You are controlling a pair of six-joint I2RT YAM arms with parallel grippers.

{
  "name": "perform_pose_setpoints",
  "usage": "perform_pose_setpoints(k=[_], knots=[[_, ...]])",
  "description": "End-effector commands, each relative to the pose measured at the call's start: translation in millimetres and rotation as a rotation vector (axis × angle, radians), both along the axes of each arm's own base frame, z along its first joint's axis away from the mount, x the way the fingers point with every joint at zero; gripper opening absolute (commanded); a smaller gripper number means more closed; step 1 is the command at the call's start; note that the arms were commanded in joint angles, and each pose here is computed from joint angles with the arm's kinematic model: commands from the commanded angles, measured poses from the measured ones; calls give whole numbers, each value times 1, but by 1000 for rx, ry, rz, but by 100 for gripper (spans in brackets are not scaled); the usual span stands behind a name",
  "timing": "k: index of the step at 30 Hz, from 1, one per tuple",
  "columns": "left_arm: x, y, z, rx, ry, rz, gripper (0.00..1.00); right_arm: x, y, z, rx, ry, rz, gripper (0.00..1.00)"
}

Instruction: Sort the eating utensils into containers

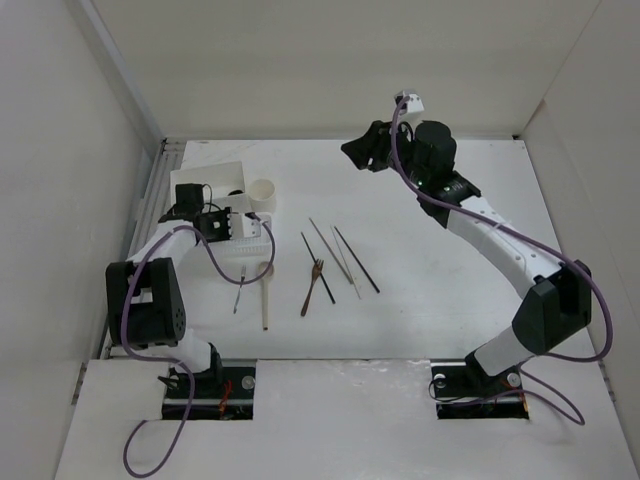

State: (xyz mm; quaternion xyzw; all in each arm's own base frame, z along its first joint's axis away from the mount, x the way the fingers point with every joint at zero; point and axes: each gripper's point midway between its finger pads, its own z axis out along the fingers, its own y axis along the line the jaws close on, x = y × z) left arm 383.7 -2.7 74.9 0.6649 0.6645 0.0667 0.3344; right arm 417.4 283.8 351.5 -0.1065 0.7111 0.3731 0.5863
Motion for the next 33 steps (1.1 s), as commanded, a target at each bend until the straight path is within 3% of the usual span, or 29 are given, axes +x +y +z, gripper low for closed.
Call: perform_pose_setpoints(k=[1, 11, 18, 22, 27, 29, 31, 33], knots=[[16, 3, 15, 57, -74, -51, 0, 7, -1, 21, 25, -65, 1, 51], [23, 14, -1, 87, -57, -24, 1, 15, -6, 19, 21, -57, -8, 52], [25, 14, 0, 83, -64, -16, 39, 18, -8, 25, 24, -65, -7, 68], [29, 15, 5, 84, -83, -15, 44, 16, -5, 25, 18, -71, 15, 70], [41, 16, 25, 54, -124, 33, 44, 16, -7, 17, 2, -39, 4, 70], [45, 16, 37, 39, -139, 53, 44, 19, -12, 6, -32, -14, -26, 70], [52, 15, 54, 6, -161, 83, 44, 21, -21, -33, -119, 101, -69, 70], [51, 13, 68, -28, -161, 105, 44, 16, -33, -96, -286, 282, -88, 63]])
